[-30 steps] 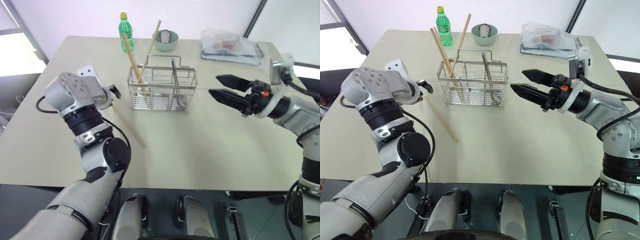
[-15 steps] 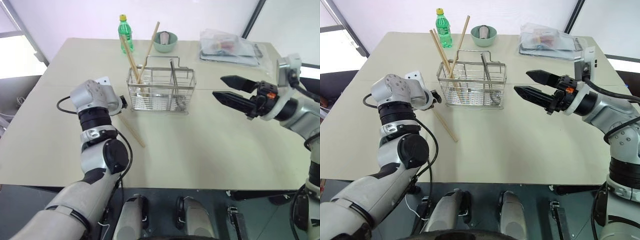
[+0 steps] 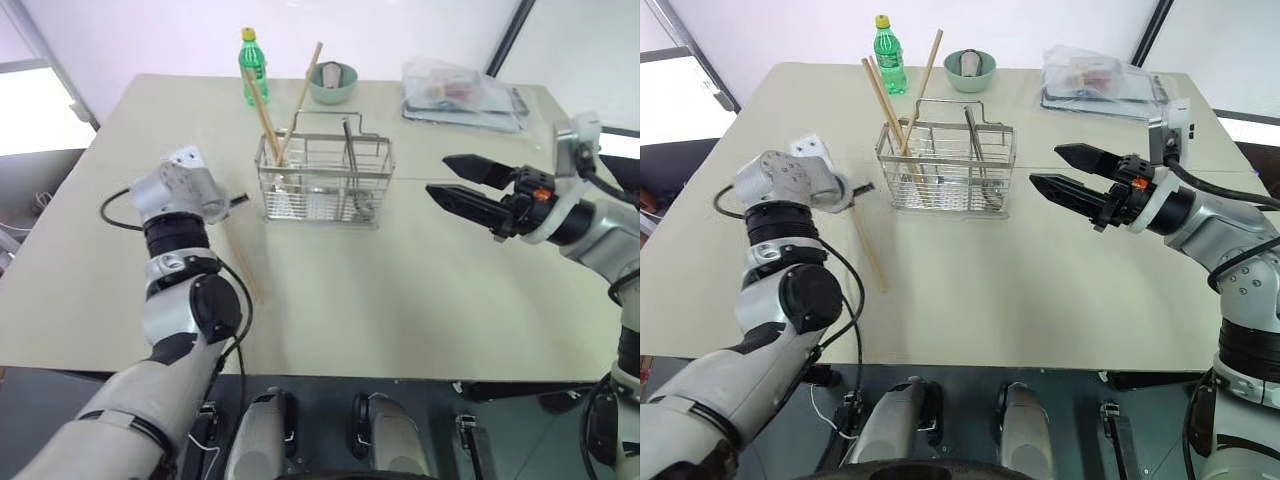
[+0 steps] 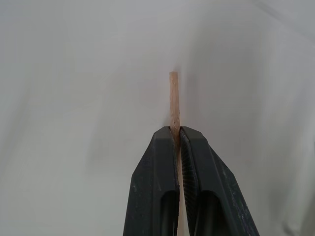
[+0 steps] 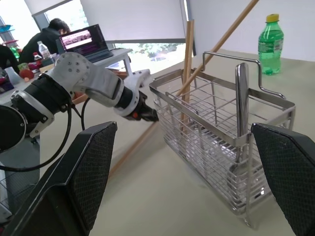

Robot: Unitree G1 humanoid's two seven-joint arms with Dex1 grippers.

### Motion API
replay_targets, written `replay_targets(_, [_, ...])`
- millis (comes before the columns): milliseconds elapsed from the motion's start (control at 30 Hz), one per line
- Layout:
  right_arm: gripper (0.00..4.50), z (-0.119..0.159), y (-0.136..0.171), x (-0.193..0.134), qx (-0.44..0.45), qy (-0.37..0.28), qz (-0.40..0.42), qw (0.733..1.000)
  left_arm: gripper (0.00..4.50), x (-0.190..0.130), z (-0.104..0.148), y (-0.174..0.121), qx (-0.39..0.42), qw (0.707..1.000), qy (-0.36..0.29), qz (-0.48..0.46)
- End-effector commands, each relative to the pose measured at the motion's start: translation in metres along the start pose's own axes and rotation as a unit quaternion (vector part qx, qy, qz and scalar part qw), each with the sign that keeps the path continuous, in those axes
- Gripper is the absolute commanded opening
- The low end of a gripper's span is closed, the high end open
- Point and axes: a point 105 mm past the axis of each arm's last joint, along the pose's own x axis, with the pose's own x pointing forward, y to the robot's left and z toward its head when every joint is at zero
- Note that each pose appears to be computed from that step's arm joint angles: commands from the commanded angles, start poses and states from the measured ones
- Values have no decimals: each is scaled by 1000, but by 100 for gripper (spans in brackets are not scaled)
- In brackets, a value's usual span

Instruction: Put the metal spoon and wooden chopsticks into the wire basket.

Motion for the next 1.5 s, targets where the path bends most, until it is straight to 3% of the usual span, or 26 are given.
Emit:
replay_targets(33, [450, 18, 3, -2, -20, -24, 6, 1000, 9, -51, 113, -16, -75, 961, -246, -100])
replay_targets(167, [450, 21, 2, -2, -18, -16, 6, 1000, 9, -140, 193, -45, -133, 854, -423, -271])
replay_targets(267, [450, 22, 2, -1, -17, -12, 7, 1000, 9, -188, 213, -69, -135, 795, -468, -361])
replay_targets(333, [450, 22, 4, -1, -18, -11, 8, 1000, 9, -207, 212, -91, -113, 774, -470, -408])
replay_targets(533, [450, 21, 7, -3, -16, -14, 0, 1000, 9, -197, 170, -142, -3, 778, -444, -444])
replay_targets(667, [450, 22, 10, -7, -17, -15, -11, 1000, 9, -185, 140, -161, 76, 780, -434, -444])
replay_targets(1067, [450, 21, 7, -8, -14, -26, -34, 999, 9, -153, 89, -167, 156, 803, -378, -435])
replay_targets(1100, [450, 22, 6, -8, -13, -28, -33, 999, 72, -151, 86, -166, 150, 805, -371, -438])
replay_targets(1167, [450, 22, 5, -7, -12, -30, -33, 999, 146, -150, 83, -166, 140, 807, -365, -442])
replay_targets(1367, [450, 21, 2, -5, -12, -32, -31, 999, 442, -166, 92, -154, 90, 797, -373, -467])
replay_targets(1500, [450, 20, 0, -5, -14, -27, -30, 999, 442, -182, 103, -143, 102, 787, -369, -484])
